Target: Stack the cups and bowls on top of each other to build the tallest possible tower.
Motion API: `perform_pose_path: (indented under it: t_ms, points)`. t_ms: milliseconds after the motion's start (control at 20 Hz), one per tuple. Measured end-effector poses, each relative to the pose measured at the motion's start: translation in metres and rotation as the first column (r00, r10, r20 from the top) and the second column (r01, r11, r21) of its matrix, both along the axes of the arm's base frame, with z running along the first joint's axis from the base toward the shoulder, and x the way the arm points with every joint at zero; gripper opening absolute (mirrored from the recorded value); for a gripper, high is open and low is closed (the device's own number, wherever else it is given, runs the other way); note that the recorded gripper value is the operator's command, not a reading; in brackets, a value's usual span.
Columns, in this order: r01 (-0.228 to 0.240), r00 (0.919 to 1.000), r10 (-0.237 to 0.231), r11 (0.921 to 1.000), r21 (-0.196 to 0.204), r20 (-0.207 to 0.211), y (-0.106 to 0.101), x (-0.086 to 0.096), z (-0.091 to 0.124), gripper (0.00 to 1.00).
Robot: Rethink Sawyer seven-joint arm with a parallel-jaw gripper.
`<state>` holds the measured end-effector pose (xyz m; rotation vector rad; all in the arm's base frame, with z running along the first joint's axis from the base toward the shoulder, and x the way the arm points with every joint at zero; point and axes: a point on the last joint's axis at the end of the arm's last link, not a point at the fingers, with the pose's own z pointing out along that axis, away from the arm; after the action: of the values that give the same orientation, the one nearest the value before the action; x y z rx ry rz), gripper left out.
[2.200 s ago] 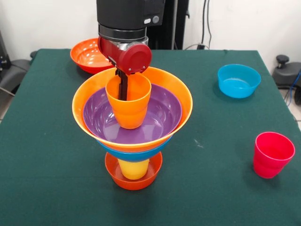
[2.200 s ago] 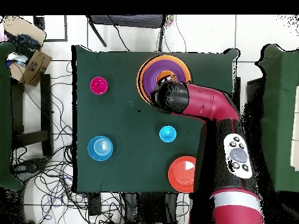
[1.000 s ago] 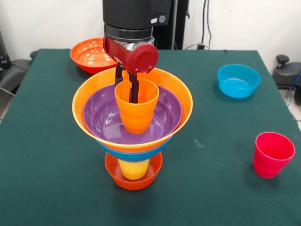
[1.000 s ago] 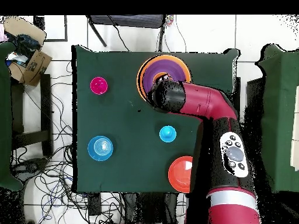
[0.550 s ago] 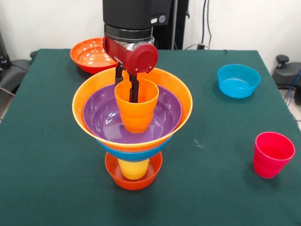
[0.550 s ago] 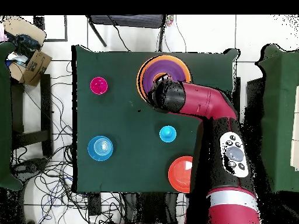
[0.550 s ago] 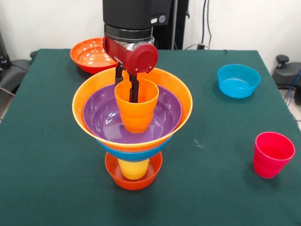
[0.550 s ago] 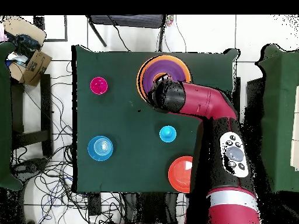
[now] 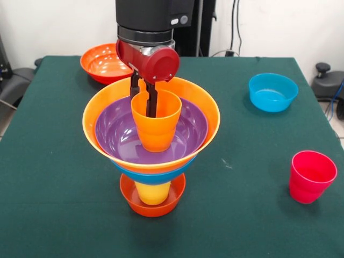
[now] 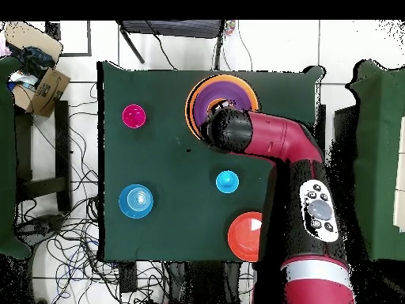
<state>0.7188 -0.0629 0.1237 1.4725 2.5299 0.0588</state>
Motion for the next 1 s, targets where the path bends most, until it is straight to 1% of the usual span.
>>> perform_pose_path:
  t_ms: [600, 1000]
  points:
    - [0.005, 0.9999, -0.005, 1.0000, 0.005, 0.013, -0.003, 0.004, 0.009, 1.00]
    - [0.003, 0.9999, -0.004, 0.9997, 0.023, 0.014, 0.004, 0.008, 0.027, 1.00]
